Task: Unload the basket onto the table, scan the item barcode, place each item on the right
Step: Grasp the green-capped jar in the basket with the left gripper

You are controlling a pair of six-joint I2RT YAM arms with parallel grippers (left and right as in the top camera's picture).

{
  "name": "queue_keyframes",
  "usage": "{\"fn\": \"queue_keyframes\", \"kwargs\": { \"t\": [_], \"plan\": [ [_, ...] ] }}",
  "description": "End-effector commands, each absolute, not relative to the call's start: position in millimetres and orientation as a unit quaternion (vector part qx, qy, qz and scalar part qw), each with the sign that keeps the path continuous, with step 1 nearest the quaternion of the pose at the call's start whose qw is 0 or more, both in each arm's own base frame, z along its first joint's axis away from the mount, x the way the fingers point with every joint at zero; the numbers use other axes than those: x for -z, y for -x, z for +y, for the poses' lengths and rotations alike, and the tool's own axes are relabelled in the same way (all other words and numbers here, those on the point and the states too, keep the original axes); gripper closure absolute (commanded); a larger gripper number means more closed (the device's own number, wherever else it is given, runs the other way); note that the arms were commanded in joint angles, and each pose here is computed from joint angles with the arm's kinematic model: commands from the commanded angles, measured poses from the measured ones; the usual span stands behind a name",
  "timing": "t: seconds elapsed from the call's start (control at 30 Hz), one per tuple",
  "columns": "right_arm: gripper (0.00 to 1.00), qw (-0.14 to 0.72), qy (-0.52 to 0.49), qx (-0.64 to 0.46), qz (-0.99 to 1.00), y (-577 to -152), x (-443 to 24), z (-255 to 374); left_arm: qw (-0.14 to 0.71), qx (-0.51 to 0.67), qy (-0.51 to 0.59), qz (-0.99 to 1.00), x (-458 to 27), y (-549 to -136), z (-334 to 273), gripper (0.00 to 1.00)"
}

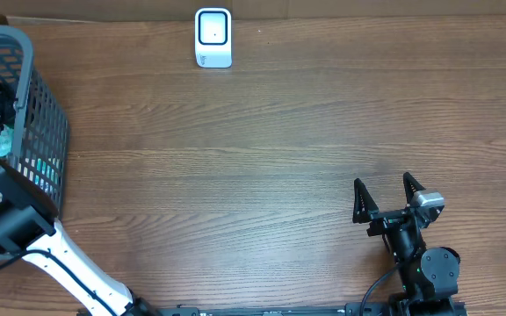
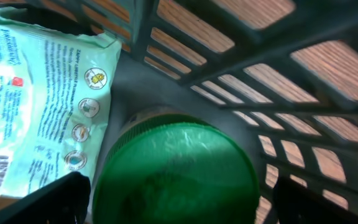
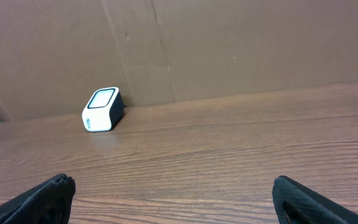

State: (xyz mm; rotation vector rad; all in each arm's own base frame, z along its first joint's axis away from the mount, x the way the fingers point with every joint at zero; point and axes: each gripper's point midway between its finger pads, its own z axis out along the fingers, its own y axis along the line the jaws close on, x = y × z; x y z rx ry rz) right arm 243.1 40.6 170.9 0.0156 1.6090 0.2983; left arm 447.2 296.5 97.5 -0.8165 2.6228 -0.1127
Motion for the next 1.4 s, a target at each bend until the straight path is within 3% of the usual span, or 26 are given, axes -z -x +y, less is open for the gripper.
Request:
{"fn": "queue_keyframes", "kwargs": {
  "t": [0.0,0.1,0.23,0.27,0.6,0.77,1.1,1.37],
  "plan": [
    [0.0,0.687,-0.009,-0.13,0.715,-243.4,-170.3,38.9,0.192,0.043,0.276,0.941,-88.4,-454.0,291.6,0.07],
    [0.0,0.687,-0.009,-0.13,0.715,-243.4,-170.3,38.9,0.195,0.042,0.274,0.941,-88.9,-456.5,290.4,0.14],
    [0.0,0.687,-0.01,-0.13,0.715,-243.4,-170.3,38.8,0.197,0.042,0.275,0.94,-89.3,-457.4,290.8,0.38],
    [0.0,0.687,-0.009,-0.13,0.715,-243.4,-170.3,38.9,0.196,0.043,0.276,0.94,-89.1,-457.1,290.6,0.41],
    [0.0,0.687,-0.01,-0.13,0.715,-243.4,-170.3,38.8,0.186,0.048,0.29,0.937,-90.0,-453.6,287.3,0.43],
    [0.0,0.687,-0.01,-0.13,0.715,-243.4,-170.3,38.8,0.193,0.048,0.305,0.931,-112.6,-452.5,291.3,0.45],
    [0.0,0.687,-0.009,-0.13,0.715,-243.4,-170.3,38.9,0.257,0.037,0.323,0.91,-219.4,-448.9,288.6,0.48],
    [0.0,0.687,-0.009,-0.13,0.715,-243.4,-170.2,38.9,0.334,0.062,0.291,0.894,-316.7,-425.6,249.8,0.49]
  ]
}}
